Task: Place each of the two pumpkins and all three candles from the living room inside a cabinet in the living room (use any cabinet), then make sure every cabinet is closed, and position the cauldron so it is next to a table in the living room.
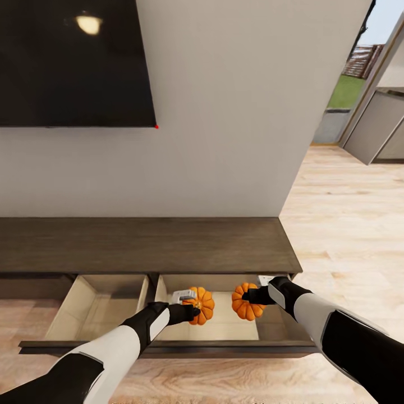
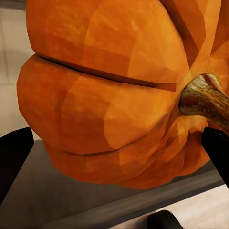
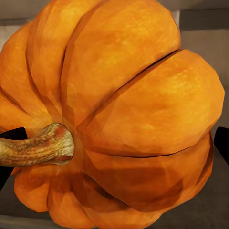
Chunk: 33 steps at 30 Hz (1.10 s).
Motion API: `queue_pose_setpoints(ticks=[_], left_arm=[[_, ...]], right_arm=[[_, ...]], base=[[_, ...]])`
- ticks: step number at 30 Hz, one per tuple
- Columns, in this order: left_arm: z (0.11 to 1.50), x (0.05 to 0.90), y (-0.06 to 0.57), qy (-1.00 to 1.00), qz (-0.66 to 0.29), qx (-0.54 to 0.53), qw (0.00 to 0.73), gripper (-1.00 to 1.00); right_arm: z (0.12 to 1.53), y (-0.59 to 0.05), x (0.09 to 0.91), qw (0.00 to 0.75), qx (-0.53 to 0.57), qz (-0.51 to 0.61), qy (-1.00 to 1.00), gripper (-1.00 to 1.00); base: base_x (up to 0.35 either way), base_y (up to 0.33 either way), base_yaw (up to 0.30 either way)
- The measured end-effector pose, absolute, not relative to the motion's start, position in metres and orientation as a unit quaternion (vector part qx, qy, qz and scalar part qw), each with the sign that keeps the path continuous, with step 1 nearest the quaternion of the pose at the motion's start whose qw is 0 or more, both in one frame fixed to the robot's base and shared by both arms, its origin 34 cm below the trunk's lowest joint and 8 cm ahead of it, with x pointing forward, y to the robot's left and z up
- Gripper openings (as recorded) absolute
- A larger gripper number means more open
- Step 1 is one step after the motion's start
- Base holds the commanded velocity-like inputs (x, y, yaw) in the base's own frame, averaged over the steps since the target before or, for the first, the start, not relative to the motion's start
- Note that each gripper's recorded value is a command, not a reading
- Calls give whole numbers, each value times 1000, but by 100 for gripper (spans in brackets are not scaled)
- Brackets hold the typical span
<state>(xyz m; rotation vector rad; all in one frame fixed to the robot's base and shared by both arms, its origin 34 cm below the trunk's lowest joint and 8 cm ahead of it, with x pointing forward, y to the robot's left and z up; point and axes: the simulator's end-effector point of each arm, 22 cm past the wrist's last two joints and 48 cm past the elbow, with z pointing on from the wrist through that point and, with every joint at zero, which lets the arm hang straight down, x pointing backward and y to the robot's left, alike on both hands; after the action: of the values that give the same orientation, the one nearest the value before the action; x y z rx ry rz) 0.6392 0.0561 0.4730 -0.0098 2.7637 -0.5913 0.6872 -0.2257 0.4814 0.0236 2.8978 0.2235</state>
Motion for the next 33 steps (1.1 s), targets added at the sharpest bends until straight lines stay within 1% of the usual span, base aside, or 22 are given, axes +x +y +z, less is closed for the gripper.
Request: queue_pose_setpoints(ticks=[21,26,33], left_arm=[[458,629,55,969,-207,-4,134,-100],[461,635,61,977,-182,-4,114,-100],[463,642,59,977,-181,-3,113,-100]], right_arm=[[463,-227,677,100,11,75,992,-100],[458,-228,675,96,11,74,993,-100],[452,-227,671,91,10,75,993,-100]], base=[[0,0,0],[0,0,0],[0,0,0]])
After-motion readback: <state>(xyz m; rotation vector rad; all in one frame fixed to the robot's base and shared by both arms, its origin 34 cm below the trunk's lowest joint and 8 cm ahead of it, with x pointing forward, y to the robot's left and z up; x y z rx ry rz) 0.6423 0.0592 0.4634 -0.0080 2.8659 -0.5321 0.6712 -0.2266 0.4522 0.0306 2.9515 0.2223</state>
